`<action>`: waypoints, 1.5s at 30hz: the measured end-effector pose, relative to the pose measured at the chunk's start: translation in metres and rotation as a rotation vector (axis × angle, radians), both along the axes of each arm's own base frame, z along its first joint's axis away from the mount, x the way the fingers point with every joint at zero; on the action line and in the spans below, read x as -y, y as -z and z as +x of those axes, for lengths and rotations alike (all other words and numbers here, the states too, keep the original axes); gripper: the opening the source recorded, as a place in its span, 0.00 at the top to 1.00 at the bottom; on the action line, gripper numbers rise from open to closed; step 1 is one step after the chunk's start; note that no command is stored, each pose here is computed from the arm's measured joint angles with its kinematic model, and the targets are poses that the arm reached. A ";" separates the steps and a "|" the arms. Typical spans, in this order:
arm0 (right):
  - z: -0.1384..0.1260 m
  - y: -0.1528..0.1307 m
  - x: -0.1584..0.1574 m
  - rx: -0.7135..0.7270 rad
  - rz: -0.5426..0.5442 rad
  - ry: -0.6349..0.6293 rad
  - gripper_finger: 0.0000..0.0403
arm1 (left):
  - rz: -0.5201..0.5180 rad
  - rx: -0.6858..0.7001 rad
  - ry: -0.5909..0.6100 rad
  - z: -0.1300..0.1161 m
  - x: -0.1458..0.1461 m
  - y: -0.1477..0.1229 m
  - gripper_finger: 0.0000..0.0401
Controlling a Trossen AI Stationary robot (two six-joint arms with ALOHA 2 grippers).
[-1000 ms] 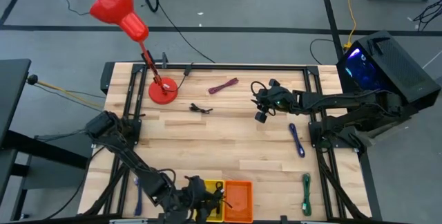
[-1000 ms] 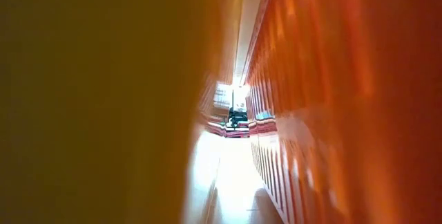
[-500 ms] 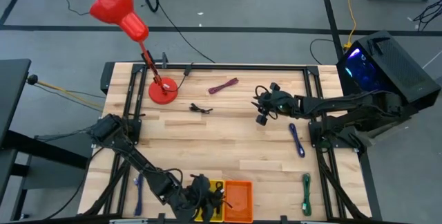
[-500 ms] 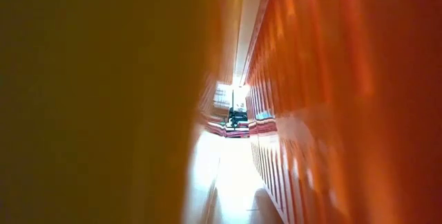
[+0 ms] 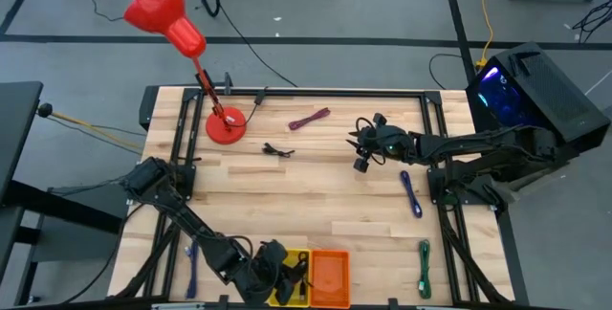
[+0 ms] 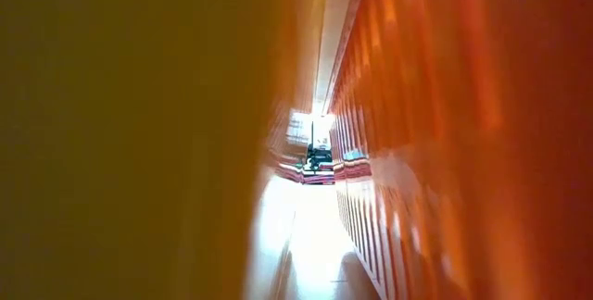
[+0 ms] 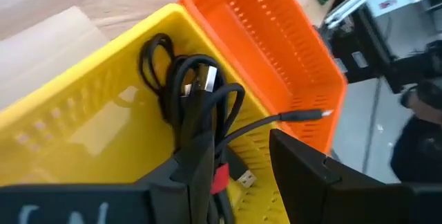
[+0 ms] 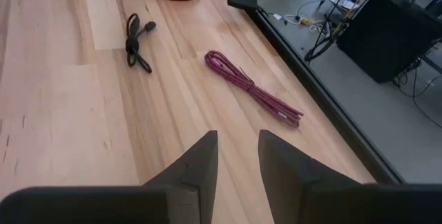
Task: Pick & Place USB Port
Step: Put the black charger cable into the yellow bin
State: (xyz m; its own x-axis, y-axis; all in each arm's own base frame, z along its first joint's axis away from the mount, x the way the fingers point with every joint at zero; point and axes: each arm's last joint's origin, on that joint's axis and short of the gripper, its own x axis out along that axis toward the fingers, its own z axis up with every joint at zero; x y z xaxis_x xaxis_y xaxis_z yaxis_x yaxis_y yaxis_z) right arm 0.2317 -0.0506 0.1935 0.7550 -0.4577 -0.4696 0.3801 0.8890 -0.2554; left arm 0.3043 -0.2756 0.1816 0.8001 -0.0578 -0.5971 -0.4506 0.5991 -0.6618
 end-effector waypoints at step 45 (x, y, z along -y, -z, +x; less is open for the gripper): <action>0.006 -0.001 -0.026 0.081 0.262 -0.218 0.73 | 1.202 -1.001 0.017 0.006 -0.205 -0.059 0.69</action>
